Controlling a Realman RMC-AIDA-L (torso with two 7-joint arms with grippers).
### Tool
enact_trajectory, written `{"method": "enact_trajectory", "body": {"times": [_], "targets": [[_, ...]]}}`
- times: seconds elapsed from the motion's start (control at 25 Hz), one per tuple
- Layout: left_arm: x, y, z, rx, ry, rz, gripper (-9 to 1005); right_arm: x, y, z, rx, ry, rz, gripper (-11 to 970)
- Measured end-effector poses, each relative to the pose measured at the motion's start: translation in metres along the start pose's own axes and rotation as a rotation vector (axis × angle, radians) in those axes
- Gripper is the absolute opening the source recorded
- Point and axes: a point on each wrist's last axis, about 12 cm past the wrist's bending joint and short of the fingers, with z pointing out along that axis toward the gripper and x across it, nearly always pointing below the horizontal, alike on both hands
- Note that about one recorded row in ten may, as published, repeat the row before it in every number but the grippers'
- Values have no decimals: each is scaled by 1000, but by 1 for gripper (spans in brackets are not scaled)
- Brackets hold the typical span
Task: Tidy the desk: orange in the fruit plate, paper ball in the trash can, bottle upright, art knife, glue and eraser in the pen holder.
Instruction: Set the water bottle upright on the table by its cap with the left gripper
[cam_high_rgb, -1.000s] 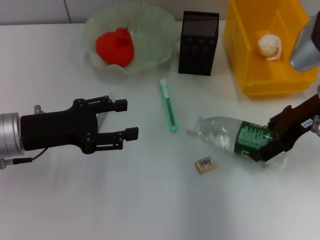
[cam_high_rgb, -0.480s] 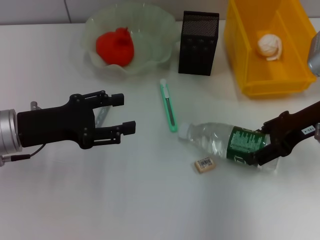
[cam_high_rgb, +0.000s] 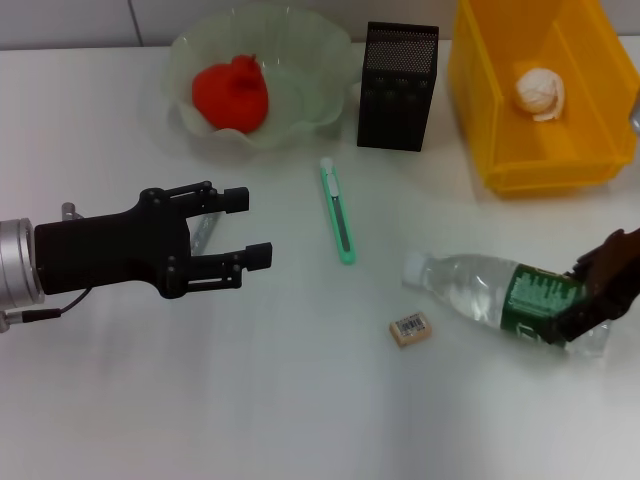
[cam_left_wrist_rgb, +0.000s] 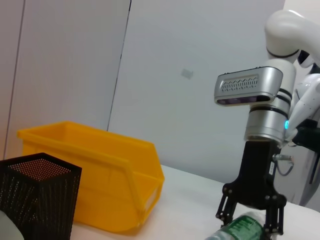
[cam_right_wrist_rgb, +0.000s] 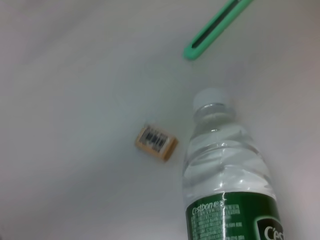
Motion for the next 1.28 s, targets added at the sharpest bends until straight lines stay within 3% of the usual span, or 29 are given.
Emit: {"method": "enact_trajectory", "body": {"times": [0.28, 0.6, 0.84, 1.28], "targets": [[-2, 1, 3, 6, -2, 8, 787, -12, 3, -4, 50, 97, 5, 760], [-1, -1, 6, 11, -8, 15, 787, -41, 16, 18, 124, 219, -122, 760], [-1, -1, 7, 12, -9, 13, 787, -43, 16, 30, 198, 294, -153, 760], [-1, -2, 7, 14, -10, 12, 786, -47, 22, 43, 228, 347, -185, 759]]}}
